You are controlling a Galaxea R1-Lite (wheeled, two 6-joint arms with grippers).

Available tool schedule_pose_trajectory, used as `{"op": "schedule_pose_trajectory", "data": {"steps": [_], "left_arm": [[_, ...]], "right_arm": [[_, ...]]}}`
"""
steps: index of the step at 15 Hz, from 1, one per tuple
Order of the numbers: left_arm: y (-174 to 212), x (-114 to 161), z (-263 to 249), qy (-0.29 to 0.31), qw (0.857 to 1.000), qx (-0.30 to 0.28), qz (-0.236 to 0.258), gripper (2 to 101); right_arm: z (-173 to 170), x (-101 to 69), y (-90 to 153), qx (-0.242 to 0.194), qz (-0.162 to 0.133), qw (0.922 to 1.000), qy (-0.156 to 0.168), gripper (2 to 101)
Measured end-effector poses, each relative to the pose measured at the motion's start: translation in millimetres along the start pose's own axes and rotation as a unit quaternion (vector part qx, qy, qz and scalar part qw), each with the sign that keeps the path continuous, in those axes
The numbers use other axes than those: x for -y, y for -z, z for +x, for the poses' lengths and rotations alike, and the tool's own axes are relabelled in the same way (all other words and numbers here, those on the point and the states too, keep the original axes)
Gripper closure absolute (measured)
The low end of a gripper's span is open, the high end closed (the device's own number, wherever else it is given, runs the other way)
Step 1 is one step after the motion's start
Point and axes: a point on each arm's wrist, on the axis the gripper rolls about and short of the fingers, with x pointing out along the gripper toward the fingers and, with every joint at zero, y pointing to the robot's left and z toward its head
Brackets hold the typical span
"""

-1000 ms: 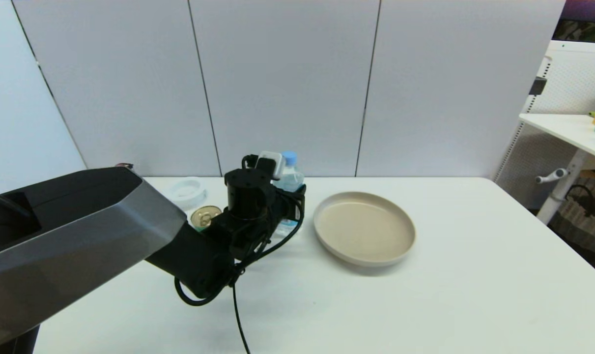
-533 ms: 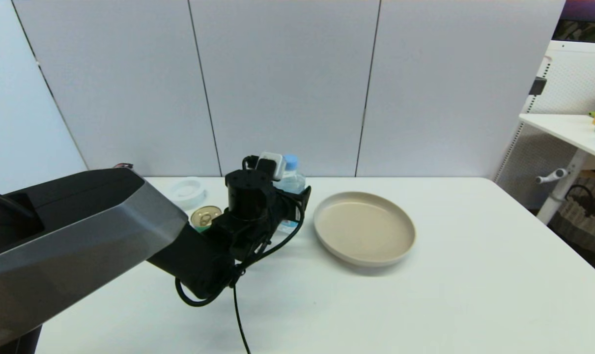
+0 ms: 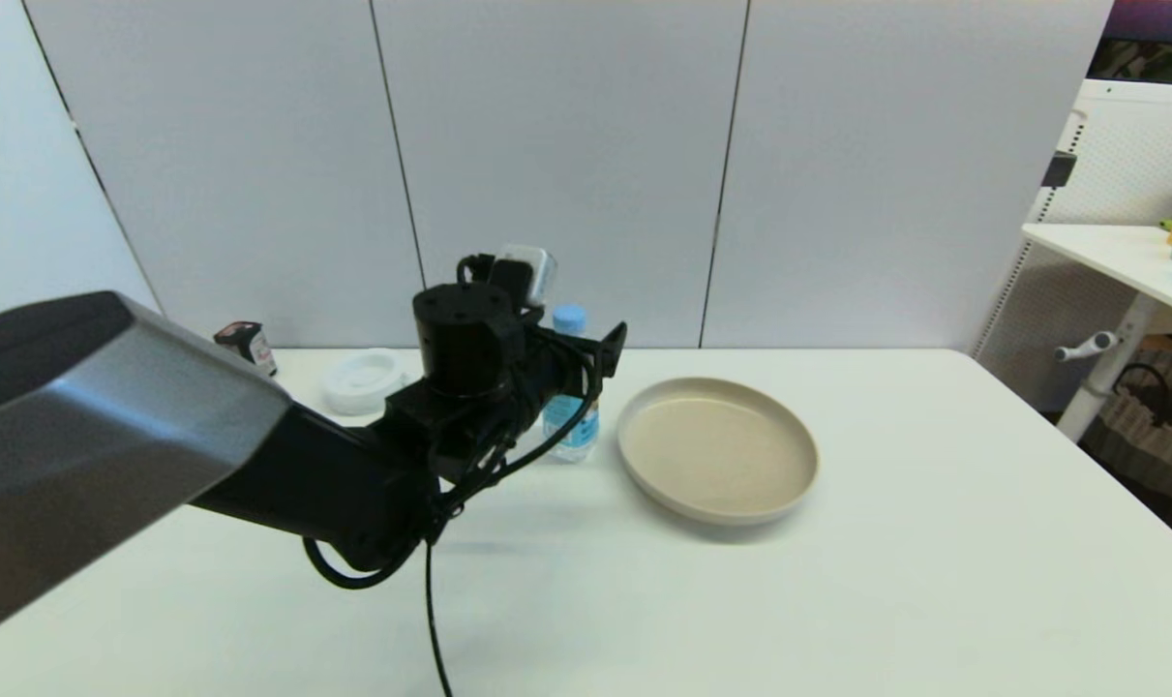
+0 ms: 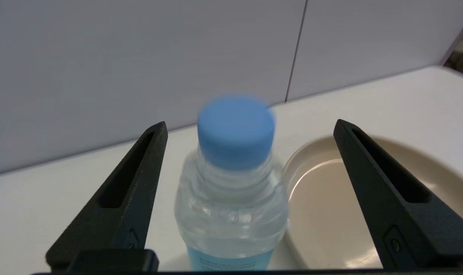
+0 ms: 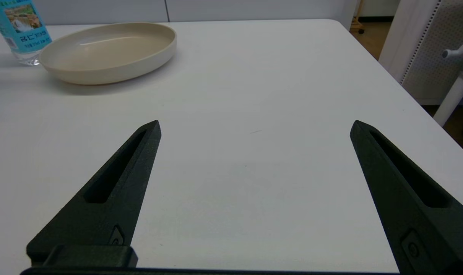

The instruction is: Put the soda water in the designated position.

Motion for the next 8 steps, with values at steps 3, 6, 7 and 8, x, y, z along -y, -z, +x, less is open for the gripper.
{"op": "schedule_pose_trajectory", "data": {"steps": [3, 6, 7, 8], "left_arm": [[-55, -6, -31, -0.001, 1.000, 0.029, -0.008, 12.1], [-112, -28, -82, -0.022, 0.999, 0.037, -0.006, 9.9], [-127, -42, -102, -0.040, 0.999, 0.035, 0.002, 9.4], [-140, -62, -123, -0.071, 0.997, 0.031, 0.016, 8.9]], "right_arm": [[0, 0.0, 0, 0.000, 0.000, 1.0000, 0.000, 4.3], [0, 0.0, 0, 0.000, 0.000, 1.0000, 0.000, 4.3], [0, 0.0, 0, 0.000, 0.000, 1.0000, 0.000, 4.3], [0, 0.0, 0, 0.000, 0.000, 1.0000, 0.000, 4.3]]}}
